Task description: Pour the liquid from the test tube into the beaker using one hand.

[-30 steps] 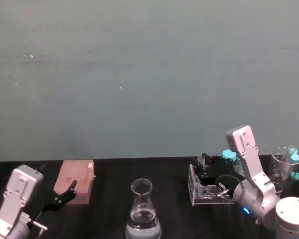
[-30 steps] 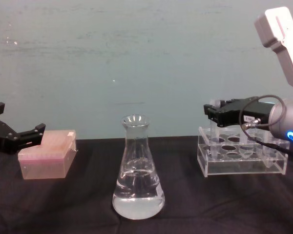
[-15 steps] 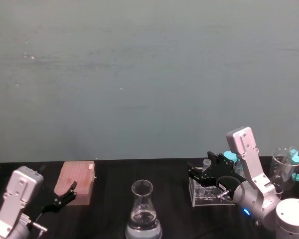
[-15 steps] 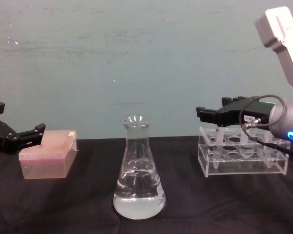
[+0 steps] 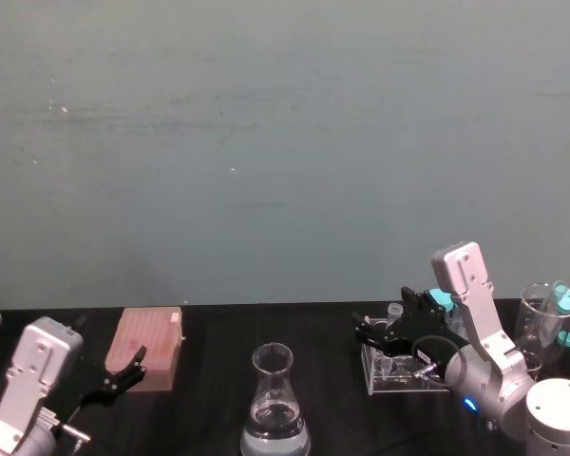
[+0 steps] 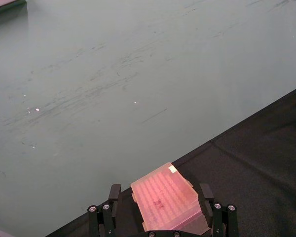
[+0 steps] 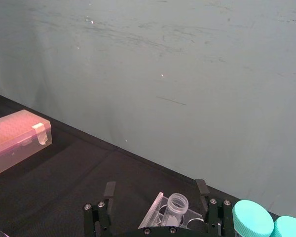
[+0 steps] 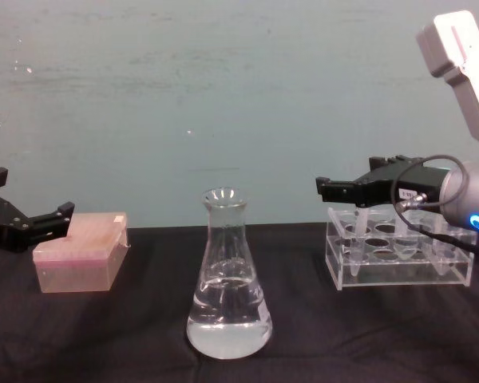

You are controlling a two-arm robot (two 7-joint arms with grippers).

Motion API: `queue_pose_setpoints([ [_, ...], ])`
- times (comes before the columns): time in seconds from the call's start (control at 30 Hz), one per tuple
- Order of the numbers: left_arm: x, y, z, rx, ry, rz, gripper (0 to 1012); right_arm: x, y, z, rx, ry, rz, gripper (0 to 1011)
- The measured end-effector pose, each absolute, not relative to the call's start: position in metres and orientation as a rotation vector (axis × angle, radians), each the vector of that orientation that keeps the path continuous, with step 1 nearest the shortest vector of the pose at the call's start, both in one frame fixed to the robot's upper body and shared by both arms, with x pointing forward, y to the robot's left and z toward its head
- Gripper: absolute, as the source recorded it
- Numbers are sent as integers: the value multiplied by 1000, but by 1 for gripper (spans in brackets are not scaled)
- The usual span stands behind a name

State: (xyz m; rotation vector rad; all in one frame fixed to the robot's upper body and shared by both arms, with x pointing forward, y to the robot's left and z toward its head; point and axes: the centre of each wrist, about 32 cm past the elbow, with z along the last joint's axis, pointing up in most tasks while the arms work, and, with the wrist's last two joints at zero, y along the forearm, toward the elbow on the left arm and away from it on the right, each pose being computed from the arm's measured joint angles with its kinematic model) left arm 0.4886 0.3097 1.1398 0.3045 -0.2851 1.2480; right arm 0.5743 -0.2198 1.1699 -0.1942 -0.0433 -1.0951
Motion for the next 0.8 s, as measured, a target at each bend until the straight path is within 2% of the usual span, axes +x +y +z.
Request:
queue_pose_setpoints([
  [0.8,489,310,1140,304,-285,1248,1000,574,-220,1170,-194,-43,-1095,1000],
])
